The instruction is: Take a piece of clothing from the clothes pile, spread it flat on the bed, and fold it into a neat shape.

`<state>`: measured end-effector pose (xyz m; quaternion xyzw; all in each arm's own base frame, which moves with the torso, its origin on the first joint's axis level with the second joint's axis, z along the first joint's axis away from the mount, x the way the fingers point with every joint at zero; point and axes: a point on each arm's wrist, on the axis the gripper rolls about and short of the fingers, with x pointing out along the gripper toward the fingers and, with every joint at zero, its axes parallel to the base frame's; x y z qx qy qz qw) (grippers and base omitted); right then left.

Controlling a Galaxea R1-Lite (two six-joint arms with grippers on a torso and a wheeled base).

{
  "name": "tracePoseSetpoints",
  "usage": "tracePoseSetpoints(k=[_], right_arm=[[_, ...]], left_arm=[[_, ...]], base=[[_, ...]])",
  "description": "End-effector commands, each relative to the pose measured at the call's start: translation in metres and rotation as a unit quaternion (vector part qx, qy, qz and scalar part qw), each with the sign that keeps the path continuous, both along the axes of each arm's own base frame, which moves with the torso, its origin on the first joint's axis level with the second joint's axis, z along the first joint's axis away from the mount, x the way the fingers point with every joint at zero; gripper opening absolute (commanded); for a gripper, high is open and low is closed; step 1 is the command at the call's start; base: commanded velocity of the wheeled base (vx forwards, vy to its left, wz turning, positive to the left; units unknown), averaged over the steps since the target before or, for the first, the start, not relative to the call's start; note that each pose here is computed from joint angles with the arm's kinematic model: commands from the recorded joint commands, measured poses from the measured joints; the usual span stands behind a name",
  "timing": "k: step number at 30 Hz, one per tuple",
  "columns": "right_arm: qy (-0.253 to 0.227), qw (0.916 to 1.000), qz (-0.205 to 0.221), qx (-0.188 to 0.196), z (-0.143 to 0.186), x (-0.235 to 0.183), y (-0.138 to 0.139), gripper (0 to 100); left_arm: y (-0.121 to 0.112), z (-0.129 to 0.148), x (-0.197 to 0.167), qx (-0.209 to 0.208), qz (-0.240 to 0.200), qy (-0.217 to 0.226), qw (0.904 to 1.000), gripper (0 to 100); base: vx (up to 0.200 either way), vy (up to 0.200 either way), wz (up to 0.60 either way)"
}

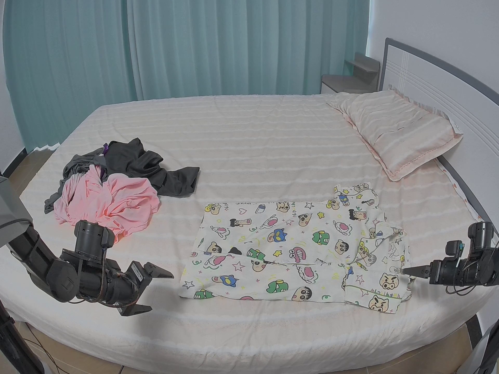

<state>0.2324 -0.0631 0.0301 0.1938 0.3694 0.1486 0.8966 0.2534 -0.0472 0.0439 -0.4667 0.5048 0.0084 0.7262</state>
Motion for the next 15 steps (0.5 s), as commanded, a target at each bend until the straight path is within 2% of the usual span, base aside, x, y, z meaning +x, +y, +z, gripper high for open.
tracePoseSetpoints(k=[1,6,15], right_arm=[[0.030,0.9995,0.006,0.006,-0.019,0.000,-0.003,100],[0.034,0.9993,0.014,0.004,-0.025,0.003,-0.004,100],[0.030,0.9979,0.045,0.035,-0.029,0.004,0.000,100]], left_arm=[[0.000,-0.001,0.000,0.000,0.000,0.001,1.0000,100],[0.000,-0.001,0.000,0.000,0.000,0.001,1.0000,100],[0.000,0.000,0.000,0.000,-0.001,-0.001,1.0000,100]], base=[[0.000,0.000,0.00],[0.000,0.000,0.00],[0.000,0.000,0.00]])
